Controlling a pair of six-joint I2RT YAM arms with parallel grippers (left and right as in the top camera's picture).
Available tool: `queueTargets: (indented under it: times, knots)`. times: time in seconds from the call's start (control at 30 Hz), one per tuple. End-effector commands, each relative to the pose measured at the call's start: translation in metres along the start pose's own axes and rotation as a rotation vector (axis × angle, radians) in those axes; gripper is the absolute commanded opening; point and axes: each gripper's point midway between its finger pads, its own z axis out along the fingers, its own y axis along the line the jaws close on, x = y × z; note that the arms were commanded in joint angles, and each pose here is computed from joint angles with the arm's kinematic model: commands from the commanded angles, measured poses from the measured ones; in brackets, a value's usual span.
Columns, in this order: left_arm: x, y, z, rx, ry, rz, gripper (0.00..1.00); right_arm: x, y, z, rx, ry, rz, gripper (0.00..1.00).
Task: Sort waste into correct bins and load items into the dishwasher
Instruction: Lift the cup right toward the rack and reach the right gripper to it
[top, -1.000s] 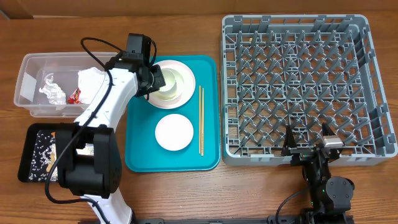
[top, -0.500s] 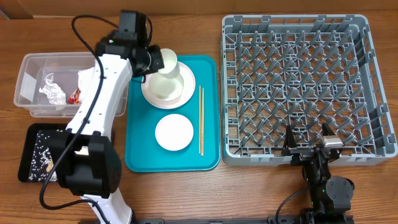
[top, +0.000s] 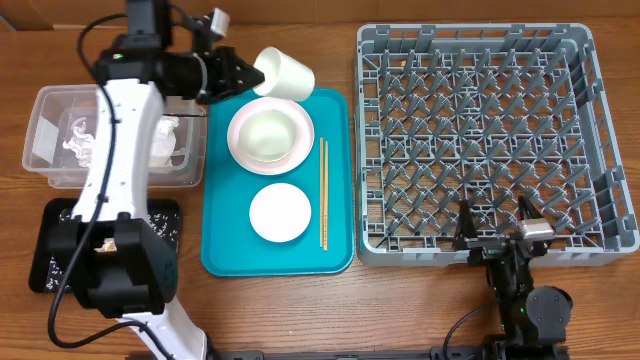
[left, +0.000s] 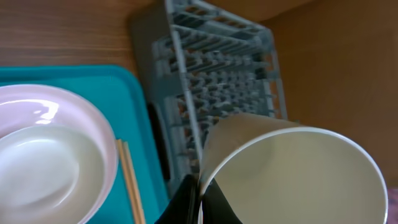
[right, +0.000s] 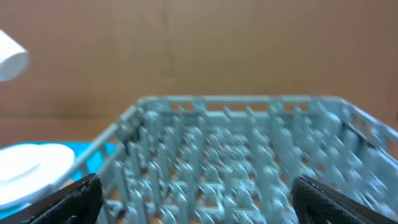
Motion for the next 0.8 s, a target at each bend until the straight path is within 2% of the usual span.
queueTargets:
  times: [0.0,0.17,0.33,0.5,0.63,0.77]
  knots:
    - [-0.002,-0.053,-0.024,0.318,0.001,0.111,0.04,-0.015,0.019,-0.002,-0.112,-0.055,0.082,1.0]
    - [-0.008,-0.064,-0.026,0.374,-0.017,0.173,0.04,-0.056,0.025,-0.005,-0.145,-0.083,0.2,1.0]
    - [-0.01,-0.076,-0.023,0.412,-0.019,0.218,0.04,-0.101,0.04,0.009,-0.219,-0.003,0.208,1.0]
    - [-0.012,-0.085,-0.017,0.427,-0.025,0.273,0.04,-0.146,0.057,0.062,-0.319,0.181,0.249,1.0]
    - [-0.013,-0.088,-0.016,0.431,-0.028,0.291,0.04,-0.157,0.078,0.103,-0.464,0.322,0.301,1.0]
    - [-0.011,-0.092,-0.013,0.438,-0.021,0.292,0.04,-0.157,0.095,0.137,-0.601,0.375,0.335,1.0]
